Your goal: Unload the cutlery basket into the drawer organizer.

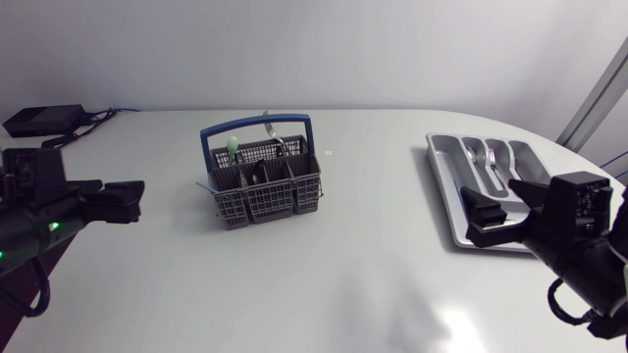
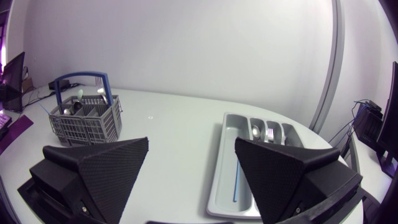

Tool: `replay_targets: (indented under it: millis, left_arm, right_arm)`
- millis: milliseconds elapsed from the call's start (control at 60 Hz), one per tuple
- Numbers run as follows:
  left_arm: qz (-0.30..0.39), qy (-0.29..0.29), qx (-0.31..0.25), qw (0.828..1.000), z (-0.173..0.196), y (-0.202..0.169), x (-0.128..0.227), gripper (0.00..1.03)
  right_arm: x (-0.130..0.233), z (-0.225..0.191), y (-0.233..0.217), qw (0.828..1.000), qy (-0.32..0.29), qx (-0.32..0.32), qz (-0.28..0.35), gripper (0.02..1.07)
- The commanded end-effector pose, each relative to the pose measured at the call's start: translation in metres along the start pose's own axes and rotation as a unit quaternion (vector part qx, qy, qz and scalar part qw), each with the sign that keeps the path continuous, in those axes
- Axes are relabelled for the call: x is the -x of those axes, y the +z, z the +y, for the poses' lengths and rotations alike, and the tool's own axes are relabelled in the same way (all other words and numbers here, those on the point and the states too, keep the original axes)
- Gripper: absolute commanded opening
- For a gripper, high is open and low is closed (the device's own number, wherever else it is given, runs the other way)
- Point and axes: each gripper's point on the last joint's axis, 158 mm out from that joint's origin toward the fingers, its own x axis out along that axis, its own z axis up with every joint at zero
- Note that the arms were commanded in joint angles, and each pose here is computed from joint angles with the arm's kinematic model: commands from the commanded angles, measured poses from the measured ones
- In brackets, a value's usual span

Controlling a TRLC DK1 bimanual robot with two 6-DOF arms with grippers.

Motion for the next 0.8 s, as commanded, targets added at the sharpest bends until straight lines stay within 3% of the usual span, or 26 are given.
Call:
replay_targets:
  millis: [0,217,300,367,467,783]
  left_arm:
    - [0.036,-0.019,-0.042,0.998,-0.014,-0.001,-0.012,0.87]
    - [0.088,-0.095,-0.059,0.990,-0.053,-0.021,-0.043,0.86]
    - [0.089,-0.132,-0.056,0.986,-0.062,-0.025,-0.050,0.86]
    - [0.064,-0.142,-0.060,0.986,-0.060,-0.022,-0.054,0.86]
    - [0.045,-0.164,-0.071,0.983,-0.065,-0.025,-0.055,0.86]
    - [0.021,-0.168,-0.080,0.982,-0.069,-0.029,-0.077,0.81]
  right_arm:
    - [-0.007,0.007,0.004,1.000,0.007,-0.009,0.022,1.02]
    - [-0.025,0.021,-0.018,0.988,0.029,0.004,0.153,1.02]
    - [-0.024,0.039,-0.023,0.979,0.078,0.010,0.186,1.02]
    - [-0.019,0.053,-0.027,0.971,0.125,0.054,0.194,1.02]
    - [-0.020,0.059,-0.030,0.966,0.147,0.089,0.195,1.02]
    - [-0.027,0.067,-0.047,0.956,0.161,0.095,0.227,1.02]
